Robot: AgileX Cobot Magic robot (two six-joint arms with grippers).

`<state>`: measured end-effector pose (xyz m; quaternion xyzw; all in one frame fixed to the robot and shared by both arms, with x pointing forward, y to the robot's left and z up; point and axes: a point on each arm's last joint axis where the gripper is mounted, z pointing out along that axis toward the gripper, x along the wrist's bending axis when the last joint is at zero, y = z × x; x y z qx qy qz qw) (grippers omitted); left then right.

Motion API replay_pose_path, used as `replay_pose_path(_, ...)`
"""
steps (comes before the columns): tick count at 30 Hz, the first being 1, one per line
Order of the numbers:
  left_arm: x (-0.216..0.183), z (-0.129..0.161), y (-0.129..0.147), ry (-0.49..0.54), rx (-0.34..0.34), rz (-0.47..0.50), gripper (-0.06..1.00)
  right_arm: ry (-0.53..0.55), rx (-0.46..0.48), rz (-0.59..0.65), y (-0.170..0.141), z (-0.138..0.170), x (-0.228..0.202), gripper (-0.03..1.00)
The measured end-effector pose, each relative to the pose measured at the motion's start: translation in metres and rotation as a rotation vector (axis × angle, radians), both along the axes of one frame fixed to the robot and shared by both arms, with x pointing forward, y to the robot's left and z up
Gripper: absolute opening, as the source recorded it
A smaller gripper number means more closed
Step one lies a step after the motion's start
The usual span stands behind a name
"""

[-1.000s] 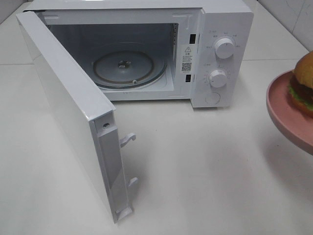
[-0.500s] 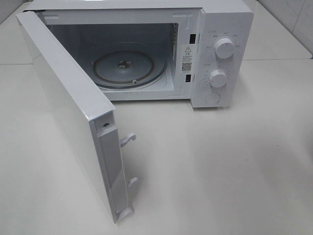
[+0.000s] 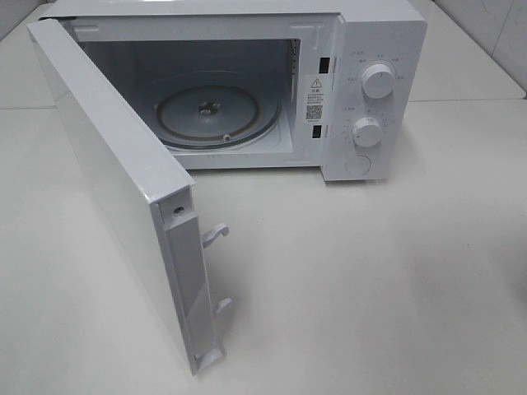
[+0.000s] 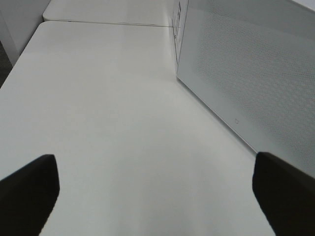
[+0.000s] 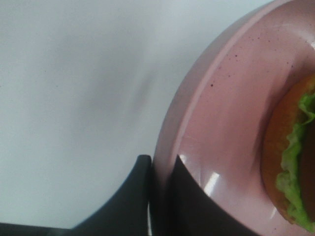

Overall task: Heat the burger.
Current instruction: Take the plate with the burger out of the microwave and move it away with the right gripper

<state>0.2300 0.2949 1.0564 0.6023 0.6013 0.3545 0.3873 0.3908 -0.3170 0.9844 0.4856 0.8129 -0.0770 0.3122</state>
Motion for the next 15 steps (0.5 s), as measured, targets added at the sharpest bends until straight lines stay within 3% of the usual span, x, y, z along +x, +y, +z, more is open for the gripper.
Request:
replay_pose_path(8, 0.000, 0.000, 0.000, 0.000, 0.000, 0.000, 0.99, -0.046, 0.058, -0.213, -0.008, -0.025, 0.028, 0.08)
replay_pose_path(15, 0.000, 0.000, 0.000, 0.000, 0.000, 0.000, 0.99, -0.053, 0.052, -0.233, -0.009, -0.040, 0.044, 0.08)
